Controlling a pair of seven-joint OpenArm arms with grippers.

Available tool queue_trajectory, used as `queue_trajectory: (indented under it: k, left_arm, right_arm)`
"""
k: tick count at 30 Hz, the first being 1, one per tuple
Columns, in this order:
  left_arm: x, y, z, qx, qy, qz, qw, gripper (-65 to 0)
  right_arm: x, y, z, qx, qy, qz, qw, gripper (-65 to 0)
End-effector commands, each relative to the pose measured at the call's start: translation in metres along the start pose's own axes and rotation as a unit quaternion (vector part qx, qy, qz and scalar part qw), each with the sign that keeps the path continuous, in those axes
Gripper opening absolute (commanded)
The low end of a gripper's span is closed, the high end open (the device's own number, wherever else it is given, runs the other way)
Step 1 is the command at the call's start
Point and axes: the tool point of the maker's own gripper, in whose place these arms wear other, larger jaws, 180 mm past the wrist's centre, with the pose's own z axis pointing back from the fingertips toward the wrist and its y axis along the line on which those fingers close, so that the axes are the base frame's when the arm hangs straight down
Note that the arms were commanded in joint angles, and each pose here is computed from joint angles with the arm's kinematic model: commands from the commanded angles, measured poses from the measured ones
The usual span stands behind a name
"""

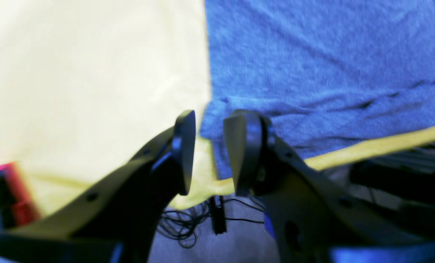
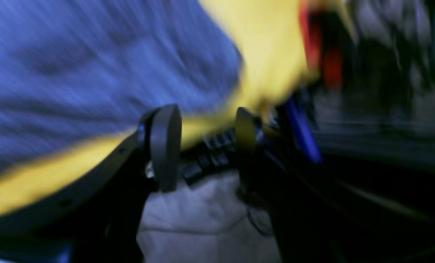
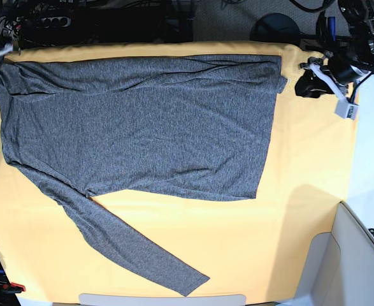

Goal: Fold the T-shirt properly
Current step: 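Move both grippers to the shirt's opposite long edge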

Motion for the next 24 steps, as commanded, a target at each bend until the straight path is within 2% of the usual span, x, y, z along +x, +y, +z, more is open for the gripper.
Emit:
queue_trajectory:
  k: [1, 7, 10, 13, 16, 19, 24]
  left_arm:
    - [0.014, 0.007, 0.010, 0.014, -0.021, -0.007, 1.000, -46.8]
    - [0.069, 0.004, 0.014, 0.012, -0.083, -0.036, 0.996, -46.8]
    - [0.100, -0.004, 0.005, -0.009, -0.101, -0.045, 0.994, -46.7]
    - [0.145, -0.006, -0.008, -0.040, -0.131, -0.032, 0.990, -46.7]
    - [0.162, -0.002, -0.041, -0.080, -0.109, 0.017, 0.991, -46.7]
    - [0.166, 0.012, -0.071, -0.104, -0.072, 0.076, 0.989, -46.7]
    - [0.170, 0.020, -0.116, -0.133, -0.035, 0.151, 0.979, -46.5]
  right_arm:
    - [0.011, -0.011, 0.004, -0.017, -0.013, 0.003, 0.9998, -40.6]
    - [0.068, -0.001, -0.001, -0.005, -0.095, -0.034, 0.9949, -40.6]
    - [0.104, 0.008, -0.005, 0.010, -0.142, -0.058, 0.9882, -40.6]
    - [0.148, 0.029, -0.016, 0.043, -0.176, -0.053, 0.9821, -40.6]
    - [0.172, 0.050, -0.047, 0.054, -0.160, -0.044, 0.9847, -40.6]
    - [0.195, 0.076, -0.073, 0.055, -0.142, -0.008, 0.9883, -40.6]
    - [0.237, 0.113, -0.105, 0.063, -0.162, 0.055, 0.9832, -40.6]
